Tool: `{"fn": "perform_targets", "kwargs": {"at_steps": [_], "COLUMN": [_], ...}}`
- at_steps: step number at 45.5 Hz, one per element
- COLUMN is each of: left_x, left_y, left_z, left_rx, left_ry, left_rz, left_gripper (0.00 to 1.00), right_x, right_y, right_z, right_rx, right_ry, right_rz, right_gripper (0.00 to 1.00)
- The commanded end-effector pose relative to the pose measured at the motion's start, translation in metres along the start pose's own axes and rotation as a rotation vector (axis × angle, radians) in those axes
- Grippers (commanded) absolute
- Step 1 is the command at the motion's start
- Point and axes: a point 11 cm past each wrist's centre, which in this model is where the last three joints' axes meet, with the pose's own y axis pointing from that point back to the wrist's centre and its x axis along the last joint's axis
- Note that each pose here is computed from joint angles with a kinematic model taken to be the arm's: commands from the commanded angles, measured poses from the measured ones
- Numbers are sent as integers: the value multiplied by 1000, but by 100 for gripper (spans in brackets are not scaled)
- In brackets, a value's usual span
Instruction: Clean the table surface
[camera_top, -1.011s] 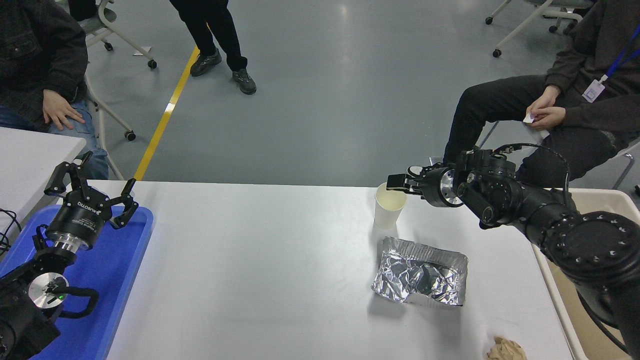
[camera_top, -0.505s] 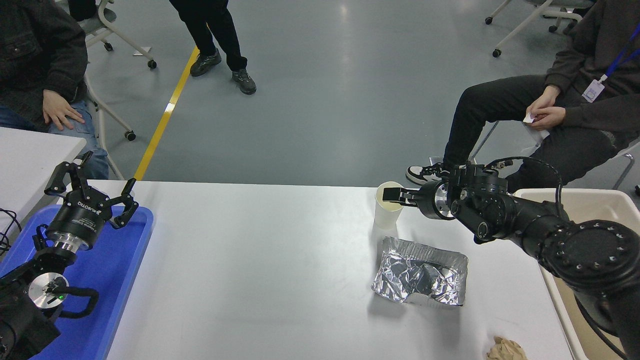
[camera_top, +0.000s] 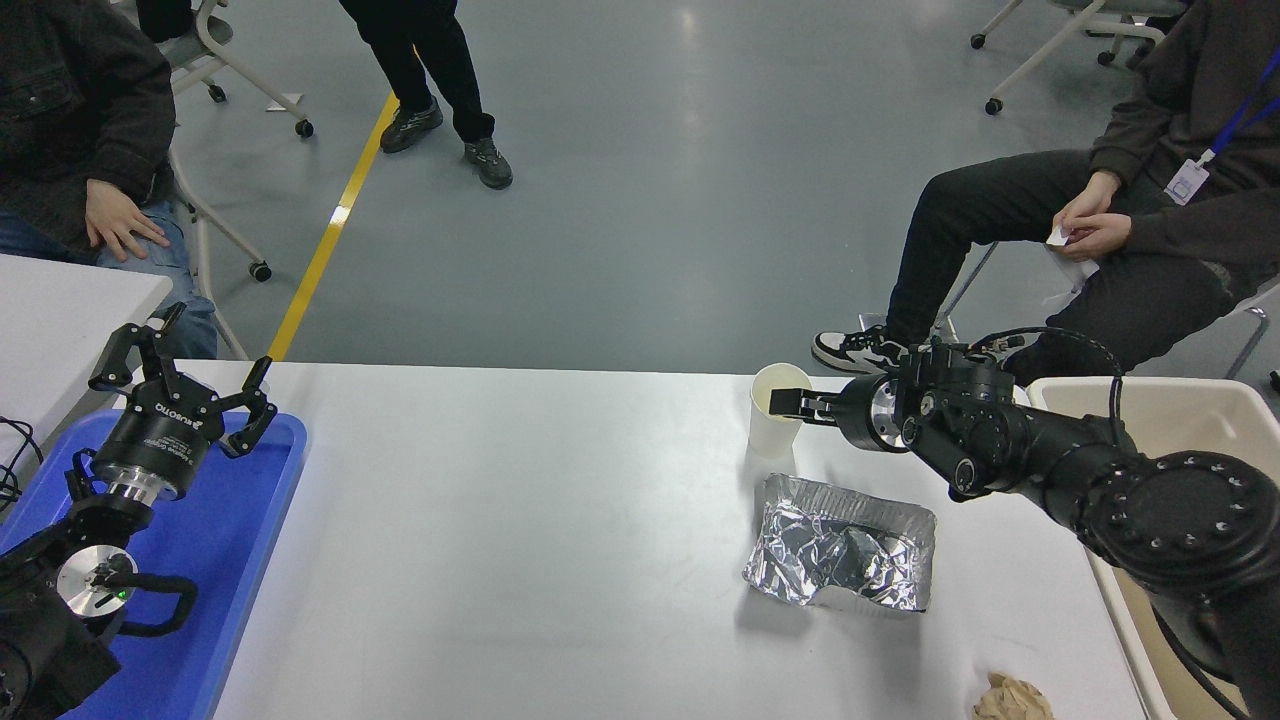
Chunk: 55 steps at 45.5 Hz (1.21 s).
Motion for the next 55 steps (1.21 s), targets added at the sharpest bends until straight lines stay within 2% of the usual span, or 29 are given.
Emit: {"fn": "perform_targets", "kwargs": {"at_steps": [1, 4, 10, 16, 18, 22, 39, 55], "left_x": [0, 0, 0, 0, 0, 0, 0, 0], "left_y": [0, 0, 0, 0, 0, 0, 0, 0], "left_z": [0, 0, 0, 0, 0, 0, 0, 0], "left_rx": [0, 0, 0, -1, 0, 0, -1, 0], "left_ry": [0, 0, 0, 0, 0, 0, 0, 0], "left_rz": [0, 0, 0, 0, 0, 0, 0, 0], "left_gripper": [100, 100, 100, 100, 100, 100, 100, 100], "right_x": [0, 0, 0, 1, 2, 1, 2, 25], "right_y": [0, 0, 0, 0, 0, 0, 1, 7], "right_z": [0, 0, 0, -1, -1, 0, -4, -24], "right_rx": [2, 2, 4, 6, 6, 2, 31, 93], "right_ry": [1, 2, 2, 4, 7, 27, 36, 53], "right_rz": [1, 1, 1, 1, 3, -5, -13, -1], "right_gripper": [75, 70, 51, 23, 19, 0, 0, 0]}}
